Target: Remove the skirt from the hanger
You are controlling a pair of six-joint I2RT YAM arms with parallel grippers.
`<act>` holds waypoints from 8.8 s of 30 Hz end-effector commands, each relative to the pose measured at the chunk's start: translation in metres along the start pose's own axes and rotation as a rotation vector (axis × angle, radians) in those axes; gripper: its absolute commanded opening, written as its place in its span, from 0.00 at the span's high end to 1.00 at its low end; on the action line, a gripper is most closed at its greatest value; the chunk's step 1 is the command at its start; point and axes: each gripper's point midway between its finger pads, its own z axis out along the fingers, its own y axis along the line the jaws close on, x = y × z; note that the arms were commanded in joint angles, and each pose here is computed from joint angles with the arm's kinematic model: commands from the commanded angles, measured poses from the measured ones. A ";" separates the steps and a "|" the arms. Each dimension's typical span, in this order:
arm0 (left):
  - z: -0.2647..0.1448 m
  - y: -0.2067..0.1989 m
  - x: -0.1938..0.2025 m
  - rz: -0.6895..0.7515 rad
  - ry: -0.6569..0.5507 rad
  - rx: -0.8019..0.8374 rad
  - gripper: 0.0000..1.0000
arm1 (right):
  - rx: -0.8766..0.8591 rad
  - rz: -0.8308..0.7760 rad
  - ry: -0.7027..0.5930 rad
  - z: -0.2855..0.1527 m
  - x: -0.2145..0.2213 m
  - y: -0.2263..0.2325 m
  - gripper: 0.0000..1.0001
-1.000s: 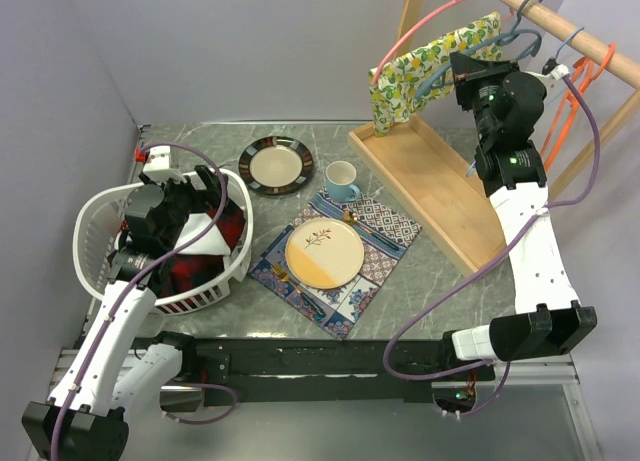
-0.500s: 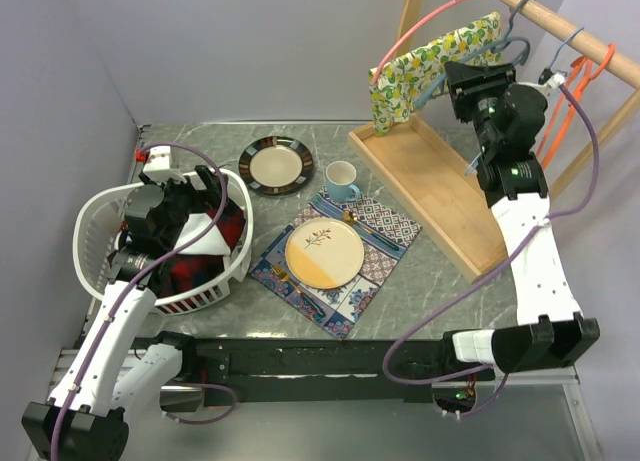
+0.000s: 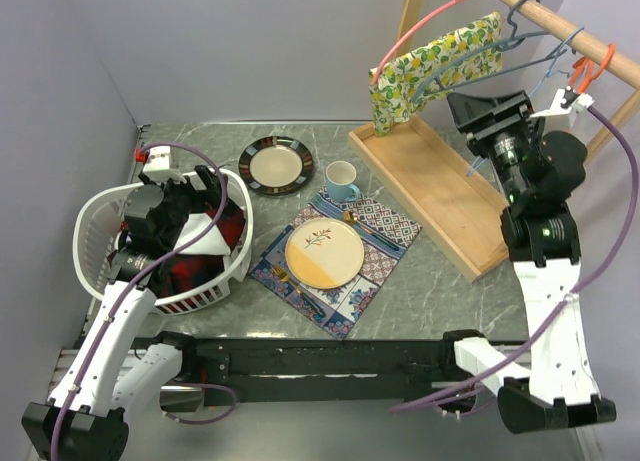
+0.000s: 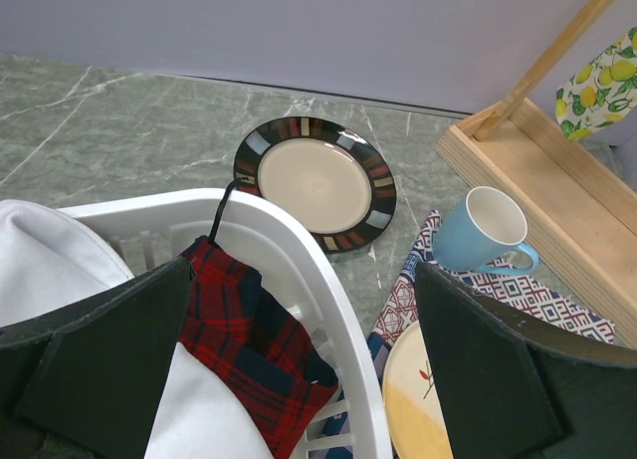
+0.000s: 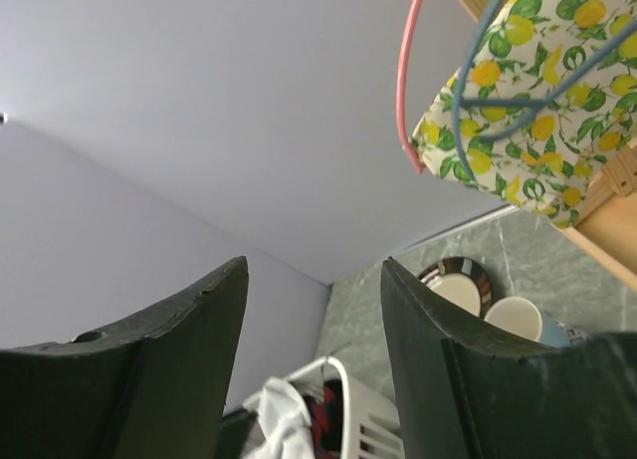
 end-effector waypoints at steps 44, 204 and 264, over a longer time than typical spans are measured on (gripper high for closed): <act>-0.007 -0.017 -0.017 0.000 -0.061 0.085 0.01 | 0.253 -0.295 -0.055 0.196 0.077 -0.014 0.41; -0.020 -0.036 -0.026 -0.043 -0.079 0.181 0.01 | -0.180 -0.352 -0.323 0.217 0.020 0.052 1.00; -0.049 -0.249 -0.043 0.127 -0.113 1.002 0.01 | -0.789 0.038 0.232 -0.059 0.103 0.171 1.00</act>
